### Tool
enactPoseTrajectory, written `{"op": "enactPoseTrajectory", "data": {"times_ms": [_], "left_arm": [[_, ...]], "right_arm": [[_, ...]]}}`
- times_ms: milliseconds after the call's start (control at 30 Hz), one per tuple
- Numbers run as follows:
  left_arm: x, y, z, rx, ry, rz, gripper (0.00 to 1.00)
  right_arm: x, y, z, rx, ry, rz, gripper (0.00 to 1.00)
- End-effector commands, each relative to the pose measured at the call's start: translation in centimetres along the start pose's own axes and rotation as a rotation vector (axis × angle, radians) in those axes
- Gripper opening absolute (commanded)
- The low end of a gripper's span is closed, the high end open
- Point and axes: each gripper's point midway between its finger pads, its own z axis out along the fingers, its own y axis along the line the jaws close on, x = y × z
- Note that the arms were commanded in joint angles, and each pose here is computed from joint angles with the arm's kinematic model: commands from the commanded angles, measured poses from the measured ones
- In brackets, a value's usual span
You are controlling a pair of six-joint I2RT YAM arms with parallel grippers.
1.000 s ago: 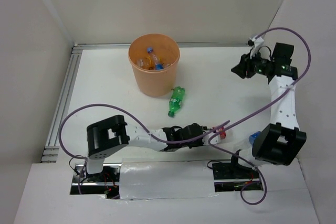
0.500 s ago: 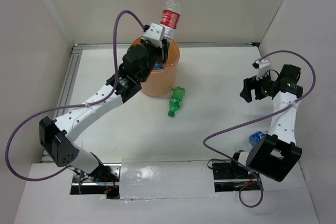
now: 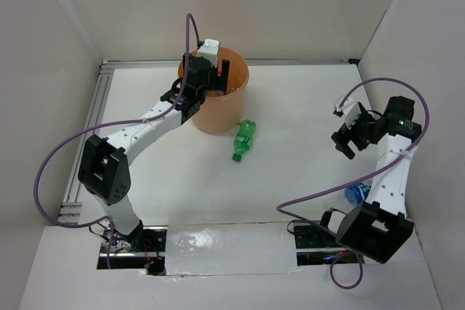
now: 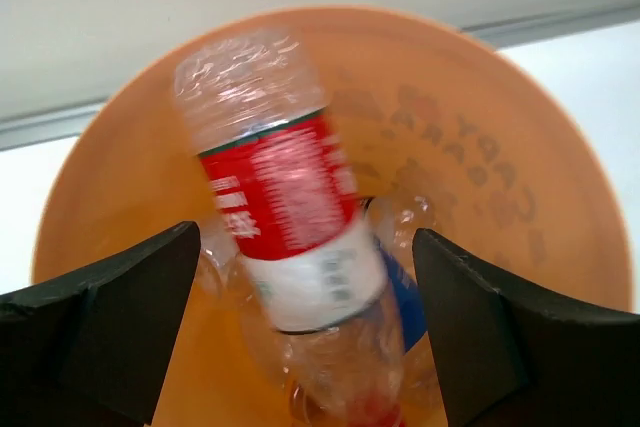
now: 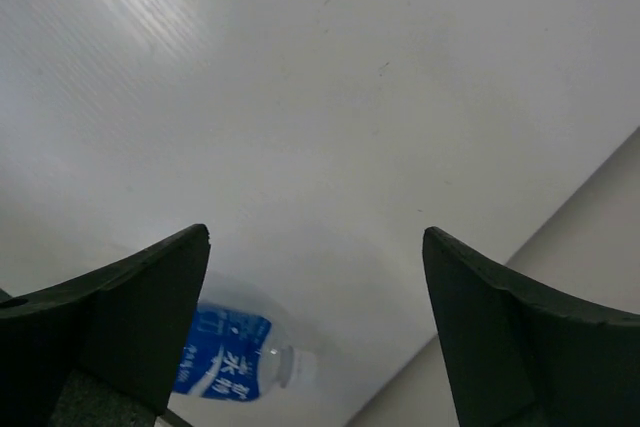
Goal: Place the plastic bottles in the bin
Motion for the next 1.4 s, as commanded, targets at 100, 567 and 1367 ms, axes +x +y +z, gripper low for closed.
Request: {"op": "enactPoseTrajectory", "data": {"times_ms": [100, 567, 1367], "left_arm": [[-9.0, -3.9, -5.4, 0.210, -0.223, -0.004, 0.86], [12.0, -16.0, -10.5, 0.291, 0.267, 0.039, 1.00], [23.5, -15.7, -2.8, 0.195, 0.511, 0.112, 0.21]], "right_arm": [[2.3, 2.7, -0.6, -0.093, 0.084, -0.242, 0.78], [5.7, 2.9, -1.6, -0.148, 0.262, -0.329, 0.66], [10.2, 2.7, -2.9, -0.342, 0.482, -0.688, 0.70]]}}
